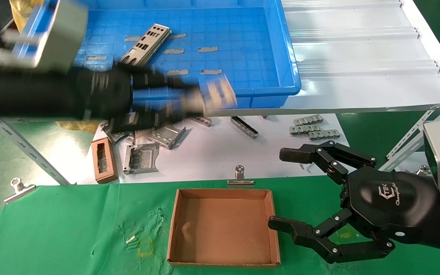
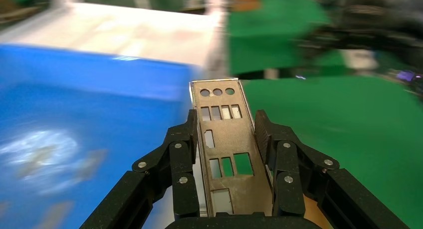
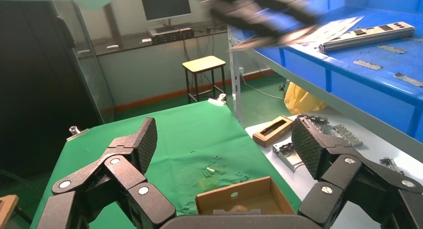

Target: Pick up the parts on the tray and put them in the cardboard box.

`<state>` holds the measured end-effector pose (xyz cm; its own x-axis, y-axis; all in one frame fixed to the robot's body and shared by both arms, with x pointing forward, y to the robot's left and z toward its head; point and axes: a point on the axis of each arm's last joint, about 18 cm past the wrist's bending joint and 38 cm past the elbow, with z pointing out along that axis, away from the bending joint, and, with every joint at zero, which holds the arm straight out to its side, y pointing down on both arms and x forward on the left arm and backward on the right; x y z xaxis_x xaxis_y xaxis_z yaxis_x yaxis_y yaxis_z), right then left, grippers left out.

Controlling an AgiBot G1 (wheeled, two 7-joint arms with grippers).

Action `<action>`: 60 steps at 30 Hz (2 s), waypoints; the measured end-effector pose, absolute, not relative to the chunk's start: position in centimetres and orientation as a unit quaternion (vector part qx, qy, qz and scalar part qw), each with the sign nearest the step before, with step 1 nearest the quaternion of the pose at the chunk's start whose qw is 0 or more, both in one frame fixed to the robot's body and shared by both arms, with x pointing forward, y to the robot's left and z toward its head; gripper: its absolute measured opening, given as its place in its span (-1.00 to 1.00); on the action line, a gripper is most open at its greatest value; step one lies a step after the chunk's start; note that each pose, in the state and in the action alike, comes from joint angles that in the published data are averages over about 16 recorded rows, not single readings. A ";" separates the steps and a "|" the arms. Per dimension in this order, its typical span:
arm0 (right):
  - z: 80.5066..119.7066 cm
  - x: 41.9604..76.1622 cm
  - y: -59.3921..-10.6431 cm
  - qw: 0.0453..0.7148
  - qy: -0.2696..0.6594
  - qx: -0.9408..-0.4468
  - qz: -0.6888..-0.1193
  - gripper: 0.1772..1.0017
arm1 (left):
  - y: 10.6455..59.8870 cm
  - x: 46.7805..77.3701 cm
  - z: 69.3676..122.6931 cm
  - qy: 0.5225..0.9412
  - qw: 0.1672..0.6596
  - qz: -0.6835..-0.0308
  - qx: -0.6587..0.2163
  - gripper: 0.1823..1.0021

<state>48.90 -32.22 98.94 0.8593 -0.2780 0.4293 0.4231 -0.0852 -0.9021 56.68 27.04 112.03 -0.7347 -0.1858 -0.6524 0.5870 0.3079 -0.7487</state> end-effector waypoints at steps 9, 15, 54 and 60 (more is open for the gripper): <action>98.9 48.9 -32.2 0.674 -0.053 -0.689 -0.260 1.00 | 24.9 56.3 103.9 0.779 0.308 -0.519 0.171 -0.35; 98.9 48.9 -32.2 0.674 -0.053 -0.689 -0.260 1.00 | 22.6 59.8 98.2 0.796 0.335 -0.472 0.178 -0.35; 98.9 48.9 -32.2 0.674 -0.053 -0.689 -0.260 1.00 | 15.4 66.6 88.6 0.787 0.430 -0.366 0.248 -0.18; 98.9 48.9 -32.2 0.674 -0.053 -0.689 -0.260 1.00 | 15.8 65.3 88.7 0.788 0.402 -0.396 0.246 0.02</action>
<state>48.90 -32.22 98.94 0.8593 -0.2780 0.4293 0.4231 -0.0852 -0.9021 65.27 15.78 88.71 -0.5550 0.0691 -0.8290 0.7065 0.5652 -0.4258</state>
